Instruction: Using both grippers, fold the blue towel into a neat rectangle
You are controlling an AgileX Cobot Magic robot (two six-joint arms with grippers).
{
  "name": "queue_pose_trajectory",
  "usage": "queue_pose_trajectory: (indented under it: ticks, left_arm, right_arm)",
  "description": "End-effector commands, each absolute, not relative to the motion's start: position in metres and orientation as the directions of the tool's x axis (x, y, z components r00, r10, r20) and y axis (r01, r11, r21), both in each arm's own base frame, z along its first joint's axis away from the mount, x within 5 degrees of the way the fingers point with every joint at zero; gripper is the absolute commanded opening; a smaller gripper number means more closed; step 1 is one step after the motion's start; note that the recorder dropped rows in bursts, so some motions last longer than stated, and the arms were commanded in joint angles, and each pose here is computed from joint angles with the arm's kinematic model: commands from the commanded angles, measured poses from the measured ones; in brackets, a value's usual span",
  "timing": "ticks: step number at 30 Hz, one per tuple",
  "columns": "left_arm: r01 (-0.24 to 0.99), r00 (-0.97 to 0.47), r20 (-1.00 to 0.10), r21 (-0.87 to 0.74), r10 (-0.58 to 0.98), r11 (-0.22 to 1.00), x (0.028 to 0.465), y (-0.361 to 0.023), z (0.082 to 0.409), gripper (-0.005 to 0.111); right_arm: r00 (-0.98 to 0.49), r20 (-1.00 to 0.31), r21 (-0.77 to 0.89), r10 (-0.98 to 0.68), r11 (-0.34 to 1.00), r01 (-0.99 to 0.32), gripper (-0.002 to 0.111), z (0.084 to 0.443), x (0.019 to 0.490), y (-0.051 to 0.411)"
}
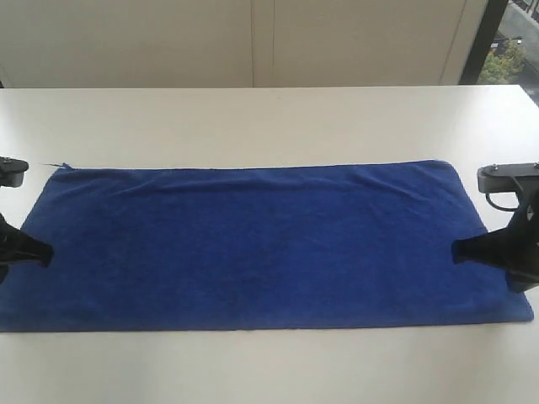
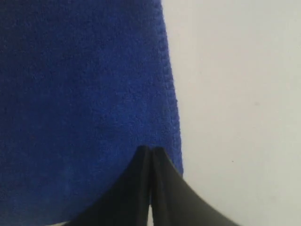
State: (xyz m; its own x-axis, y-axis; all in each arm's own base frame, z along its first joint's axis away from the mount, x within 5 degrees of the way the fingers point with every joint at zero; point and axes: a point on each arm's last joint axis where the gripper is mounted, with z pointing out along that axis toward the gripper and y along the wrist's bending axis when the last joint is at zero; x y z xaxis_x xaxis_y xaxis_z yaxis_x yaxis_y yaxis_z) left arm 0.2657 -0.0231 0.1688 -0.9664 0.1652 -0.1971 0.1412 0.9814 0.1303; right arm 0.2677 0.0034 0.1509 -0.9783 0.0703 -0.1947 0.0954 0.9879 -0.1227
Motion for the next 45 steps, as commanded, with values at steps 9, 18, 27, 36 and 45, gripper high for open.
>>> queue_pose_trajectory:
  ticks: [9, 18, 27, 36, 45]
  left_arm:
    - [0.122, -0.894, -0.434, 0.017, 0.117, 0.992, 0.228, -0.028, 0.251, 0.000]
    - [0.147, -0.723, -0.681, 0.008, 0.113, 0.989, 0.145, -0.020, 0.309, 0.000]
    - [0.187, -0.779, -0.611, -0.012, 0.140, 0.982, 0.133, -0.019, 0.303, 0.000]
    - [0.252, -0.800, -0.572, -0.047, 0.181, 0.967, 0.144, -0.026, 0.312, 0.000]
    - [0.211, -0.866, -0.475, -0.068, 0.154, 0.975, 0.166, -0.023, 0.303, 0.000]
  right_arm:
    - [-0.831, -0.556, -0.062, 0.031, 0.995, 0.079, 0.000, 0.259, 0.232, 0.006]
    - [-0.640, -0.767, -0.088, -0.053, 0.996, 0.023, 0.000, 0.302, 0.142, 0.000]
    - [-0.767, -0.639, -0.044, -0.048, 0.999, -0.026, 0.000, 0.290, 0.152, 0.008]
    - [-0.798, -0.598, 0.014, -0.074, 0.995, -0.103, 0.000, 0.303, 0.179, 0.019]
    - [-0.872, -0.475, -0.027, -0.119, 0.992, -0.120, 0.000, 0.274, 0.211, 0.019]
